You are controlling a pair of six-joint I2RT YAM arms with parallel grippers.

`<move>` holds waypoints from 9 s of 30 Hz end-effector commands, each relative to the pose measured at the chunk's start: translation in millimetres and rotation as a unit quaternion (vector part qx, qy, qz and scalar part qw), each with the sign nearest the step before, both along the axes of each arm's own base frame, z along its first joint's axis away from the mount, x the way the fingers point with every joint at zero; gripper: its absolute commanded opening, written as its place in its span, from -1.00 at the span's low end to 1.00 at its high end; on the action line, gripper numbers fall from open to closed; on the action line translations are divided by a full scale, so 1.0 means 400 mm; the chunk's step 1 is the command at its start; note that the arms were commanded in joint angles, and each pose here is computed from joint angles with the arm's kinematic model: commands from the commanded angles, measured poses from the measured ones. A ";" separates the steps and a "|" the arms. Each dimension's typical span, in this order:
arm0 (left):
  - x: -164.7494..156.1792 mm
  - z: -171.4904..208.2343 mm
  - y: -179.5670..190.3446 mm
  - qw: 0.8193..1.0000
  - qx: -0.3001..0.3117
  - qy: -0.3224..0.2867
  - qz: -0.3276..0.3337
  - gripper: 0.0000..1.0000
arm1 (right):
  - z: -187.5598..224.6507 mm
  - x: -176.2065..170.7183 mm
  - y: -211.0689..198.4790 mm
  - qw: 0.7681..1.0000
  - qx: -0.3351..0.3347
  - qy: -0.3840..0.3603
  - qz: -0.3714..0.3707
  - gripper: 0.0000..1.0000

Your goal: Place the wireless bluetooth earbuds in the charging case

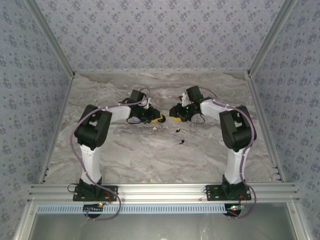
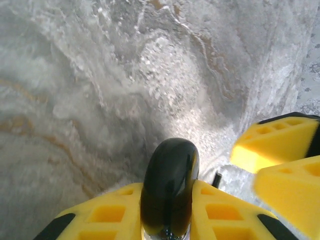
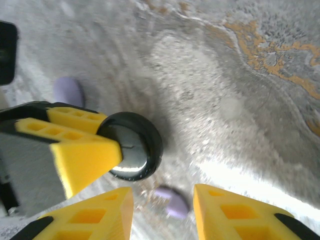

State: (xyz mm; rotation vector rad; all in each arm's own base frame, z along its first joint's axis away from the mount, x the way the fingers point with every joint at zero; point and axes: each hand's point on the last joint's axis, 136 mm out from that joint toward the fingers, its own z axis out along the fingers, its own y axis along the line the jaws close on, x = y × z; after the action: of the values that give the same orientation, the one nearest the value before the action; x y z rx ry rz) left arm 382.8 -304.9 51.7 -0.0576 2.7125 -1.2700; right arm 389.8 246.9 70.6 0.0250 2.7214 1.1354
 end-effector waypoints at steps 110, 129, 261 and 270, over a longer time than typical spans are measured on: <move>-0.252 0.628 0.009 0.906 -0.185 -0.370 -0.093 -0.10 | 0.617 -0.251 0.120 0.902 0.205 -0.299 0.236 -0.55; -0.240 0.613 0.027 0.912 -0.164 -0.370 -0.068 -0.18 | 0.622 -0.247 0.117 0.902 0.201 -0.303 0.230 -0.54; -0.400 0.620 0.049 0.780 -0.169 -0.588 -0.131 -0.54 | -0.033 -0.340 -0.053 0.988 -0.130 -0.020 0.084 -0.62; -0.395 0.615 0.052 0.784 -0.162 -0.586 -0.127 -0.54 | -0.078 -0.318 -0.044 0.977 -0.199 -0.014 0.074 -0.69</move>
State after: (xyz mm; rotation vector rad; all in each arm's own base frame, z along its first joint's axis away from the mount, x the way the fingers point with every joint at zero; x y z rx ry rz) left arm 229.9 -285.1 289.9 0.7897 1.4650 -1.2021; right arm 252.9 229.8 38.6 -0.2883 2.9130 0.6849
